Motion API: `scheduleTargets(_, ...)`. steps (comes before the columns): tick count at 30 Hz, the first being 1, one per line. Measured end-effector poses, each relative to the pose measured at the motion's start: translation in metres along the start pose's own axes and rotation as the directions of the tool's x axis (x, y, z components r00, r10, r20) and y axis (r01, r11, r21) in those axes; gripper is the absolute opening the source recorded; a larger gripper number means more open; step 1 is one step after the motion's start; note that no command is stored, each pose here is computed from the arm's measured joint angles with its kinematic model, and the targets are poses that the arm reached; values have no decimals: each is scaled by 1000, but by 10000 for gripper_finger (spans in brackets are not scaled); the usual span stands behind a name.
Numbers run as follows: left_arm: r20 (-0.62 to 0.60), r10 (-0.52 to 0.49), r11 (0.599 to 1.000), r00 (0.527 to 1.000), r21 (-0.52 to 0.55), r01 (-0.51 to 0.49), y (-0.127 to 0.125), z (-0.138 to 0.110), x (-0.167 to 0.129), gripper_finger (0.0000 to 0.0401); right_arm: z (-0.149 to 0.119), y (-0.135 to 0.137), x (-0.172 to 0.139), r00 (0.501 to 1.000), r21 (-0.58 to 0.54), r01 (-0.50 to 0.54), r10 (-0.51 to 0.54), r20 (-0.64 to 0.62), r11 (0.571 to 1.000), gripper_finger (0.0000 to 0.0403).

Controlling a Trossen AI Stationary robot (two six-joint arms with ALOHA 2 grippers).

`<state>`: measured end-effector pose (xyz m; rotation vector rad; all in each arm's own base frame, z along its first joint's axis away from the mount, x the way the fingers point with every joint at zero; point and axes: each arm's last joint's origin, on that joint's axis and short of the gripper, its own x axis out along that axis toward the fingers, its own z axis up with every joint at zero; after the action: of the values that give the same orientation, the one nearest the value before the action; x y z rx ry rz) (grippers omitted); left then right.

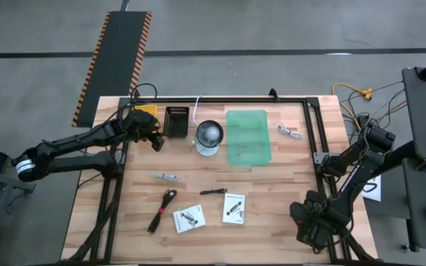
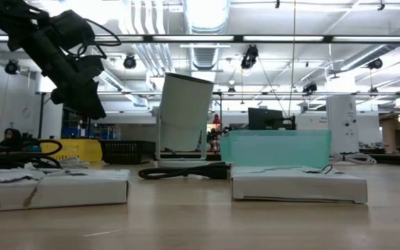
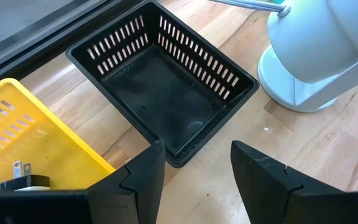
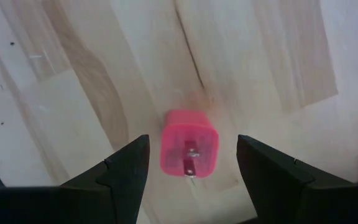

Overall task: Pick and place items into bin
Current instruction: Put the pink charger adapter into the yellow bin

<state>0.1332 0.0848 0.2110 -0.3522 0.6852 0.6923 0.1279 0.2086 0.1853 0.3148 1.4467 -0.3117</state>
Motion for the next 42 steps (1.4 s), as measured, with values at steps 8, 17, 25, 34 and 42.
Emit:
scheduleTargets(8, 1, 0, 1000, 1000, 2, 0, 0, 0, 0, 167, -1, 2, 2, 1000, 14, -27, 27, 12, 1000, 226)
scheduleTargets(17, 1, 0, 1000, 1000, 5, 0, 0, 0, 0, 167, -5, -9, 25, 1000, 38, -25, 25, 3, 999, 226)
scheduleTargets(25, 2, 0, 1000, 1000, 5, 0, 0, 0, 0, 167, -6, -11, 29, 1000, 52, -23, 24, -15, 998, 226)
scheduleTargets(34, 4, -1, 1000, 1000, 4, 1, 0, 0, 0, 167, -7, -15, 33, 1000, 52, -8, 9, -16, 999, 225)
scheduleTargets(42, 3, -1, 1000, 1000, 4, 1, 0, 0, 0, 167, -7, -15, 33, 1000, 44, -7, 8, -15, 999, 173)
